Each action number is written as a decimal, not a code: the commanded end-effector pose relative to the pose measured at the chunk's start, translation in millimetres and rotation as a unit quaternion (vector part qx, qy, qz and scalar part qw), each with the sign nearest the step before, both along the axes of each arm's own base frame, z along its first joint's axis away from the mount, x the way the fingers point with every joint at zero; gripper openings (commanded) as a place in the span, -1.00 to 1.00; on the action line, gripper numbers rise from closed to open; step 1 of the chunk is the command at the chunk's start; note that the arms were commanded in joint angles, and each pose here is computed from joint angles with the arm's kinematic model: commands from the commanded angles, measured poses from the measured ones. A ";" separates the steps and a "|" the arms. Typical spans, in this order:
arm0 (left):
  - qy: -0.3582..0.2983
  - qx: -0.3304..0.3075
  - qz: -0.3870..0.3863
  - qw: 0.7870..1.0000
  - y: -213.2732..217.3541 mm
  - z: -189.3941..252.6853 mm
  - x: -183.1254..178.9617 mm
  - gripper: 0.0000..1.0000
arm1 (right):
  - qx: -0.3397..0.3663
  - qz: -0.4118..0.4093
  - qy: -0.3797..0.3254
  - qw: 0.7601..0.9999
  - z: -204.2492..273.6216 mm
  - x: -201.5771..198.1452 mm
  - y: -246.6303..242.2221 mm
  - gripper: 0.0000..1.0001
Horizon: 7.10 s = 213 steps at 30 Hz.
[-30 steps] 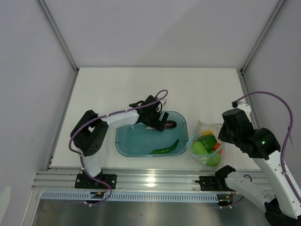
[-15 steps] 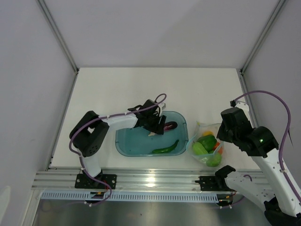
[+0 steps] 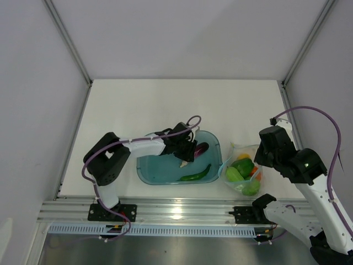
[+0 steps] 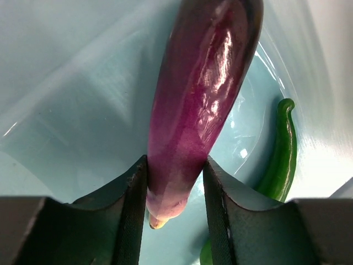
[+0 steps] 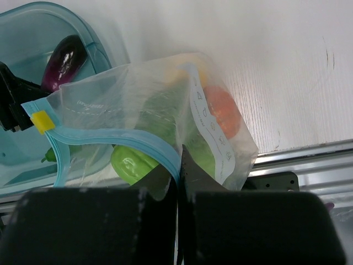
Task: Place the food in the zip-top bag and seal the zipper
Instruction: Pick up the fake vegetable from the bin, then place the fake vegetable in the zipper food storage bag, then pick up the fake vegetable from the bin.
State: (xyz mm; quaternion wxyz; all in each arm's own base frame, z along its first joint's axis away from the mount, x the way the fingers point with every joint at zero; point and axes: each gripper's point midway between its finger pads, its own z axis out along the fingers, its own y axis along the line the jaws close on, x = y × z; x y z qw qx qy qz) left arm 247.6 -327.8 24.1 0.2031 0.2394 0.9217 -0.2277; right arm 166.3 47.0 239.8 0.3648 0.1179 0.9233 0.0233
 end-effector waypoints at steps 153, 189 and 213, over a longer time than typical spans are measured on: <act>-0.070 -0.290 0.051 0.953 -4.3 261.8 -102.4 0.99 | -0.043 0.000 -0.043 0.998 11.3 -0.4 4.0 -1.00; -0.013 0.049 -0.103 0.993 -5.1 55.9 -39.6 0.70 | -0.030 0.049 -0.063 0.996 18.5 0.3 13.0 -1.00; 0.014 0.128 -0.130 0.983 -30.4 6.2 -75.9 0.48 | -0.021 0.050 -0.060 0.997 19.6 -2.1 14.5 -1.00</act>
